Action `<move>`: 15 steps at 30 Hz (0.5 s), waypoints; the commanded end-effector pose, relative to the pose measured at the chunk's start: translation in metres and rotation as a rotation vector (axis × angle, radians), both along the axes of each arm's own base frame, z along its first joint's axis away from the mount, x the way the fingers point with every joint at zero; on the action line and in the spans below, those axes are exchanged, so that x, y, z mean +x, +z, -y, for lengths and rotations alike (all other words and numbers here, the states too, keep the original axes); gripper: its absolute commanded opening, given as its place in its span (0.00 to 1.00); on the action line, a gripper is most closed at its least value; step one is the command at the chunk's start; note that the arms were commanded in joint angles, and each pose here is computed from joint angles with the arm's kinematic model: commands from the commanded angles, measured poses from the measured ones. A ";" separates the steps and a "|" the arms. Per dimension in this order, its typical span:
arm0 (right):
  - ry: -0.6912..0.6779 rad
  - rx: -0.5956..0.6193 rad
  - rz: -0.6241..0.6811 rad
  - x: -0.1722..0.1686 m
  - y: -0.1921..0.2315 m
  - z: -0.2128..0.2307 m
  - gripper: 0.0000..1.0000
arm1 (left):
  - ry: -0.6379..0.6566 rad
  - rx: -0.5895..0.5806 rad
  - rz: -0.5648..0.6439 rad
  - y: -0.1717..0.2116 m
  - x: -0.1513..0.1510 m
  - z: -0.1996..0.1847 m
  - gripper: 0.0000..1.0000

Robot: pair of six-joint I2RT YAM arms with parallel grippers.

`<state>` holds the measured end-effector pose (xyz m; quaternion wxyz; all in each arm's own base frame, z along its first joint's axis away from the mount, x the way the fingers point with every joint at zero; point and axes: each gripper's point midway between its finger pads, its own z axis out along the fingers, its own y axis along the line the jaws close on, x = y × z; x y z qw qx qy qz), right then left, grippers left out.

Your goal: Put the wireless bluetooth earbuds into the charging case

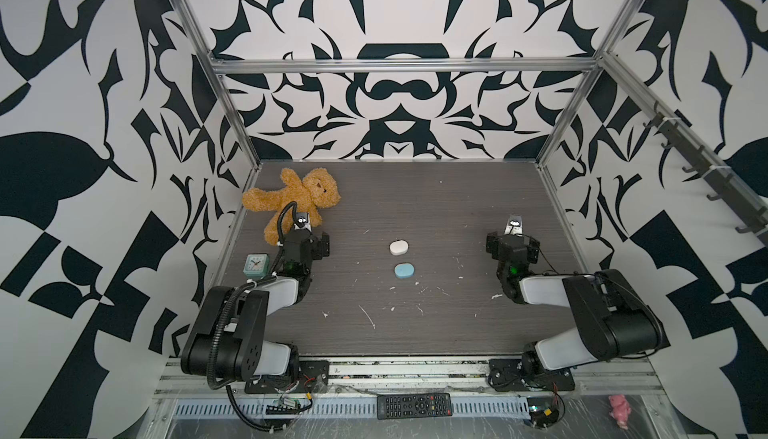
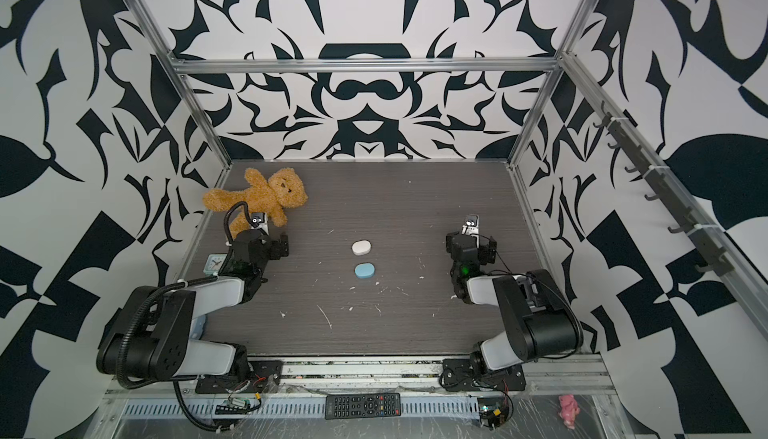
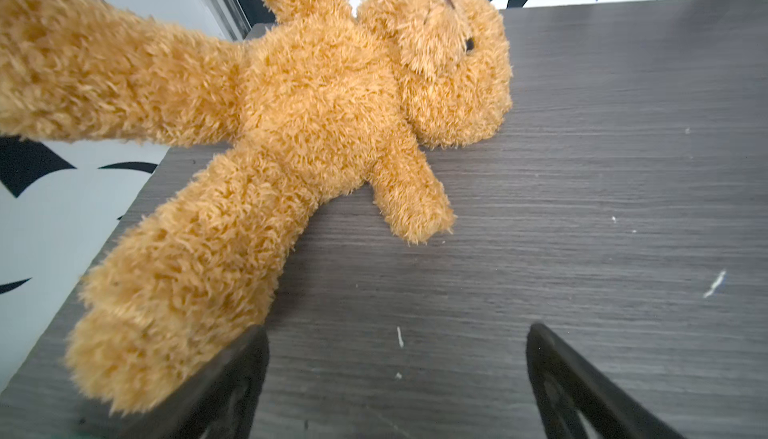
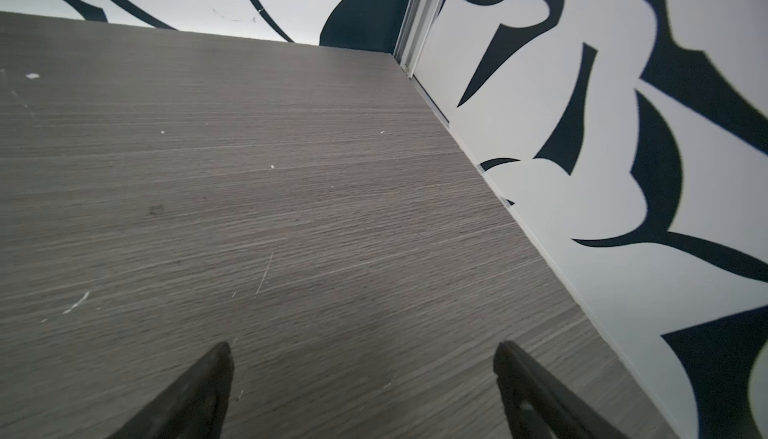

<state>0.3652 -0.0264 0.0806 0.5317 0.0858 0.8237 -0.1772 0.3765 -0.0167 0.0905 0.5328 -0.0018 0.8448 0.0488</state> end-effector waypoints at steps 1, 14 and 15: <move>0.072 0.034 0.086 0.013 0.017 -0.012 1.00 | -0.032 -0.017 0.067 0.011 0.013 0.001 0.99; 0.088 0.060 0.079 0.014 0.004 -0.009 1.00 | -0.080 -0.091 0.049 -0.009 0.021 -0.001 0.99; 0.088 0.059 0.081 0.014 0.005 -0.009 1.00 | -0.081 -0.090 0.054 -0.009 0.020 -0.001 0.99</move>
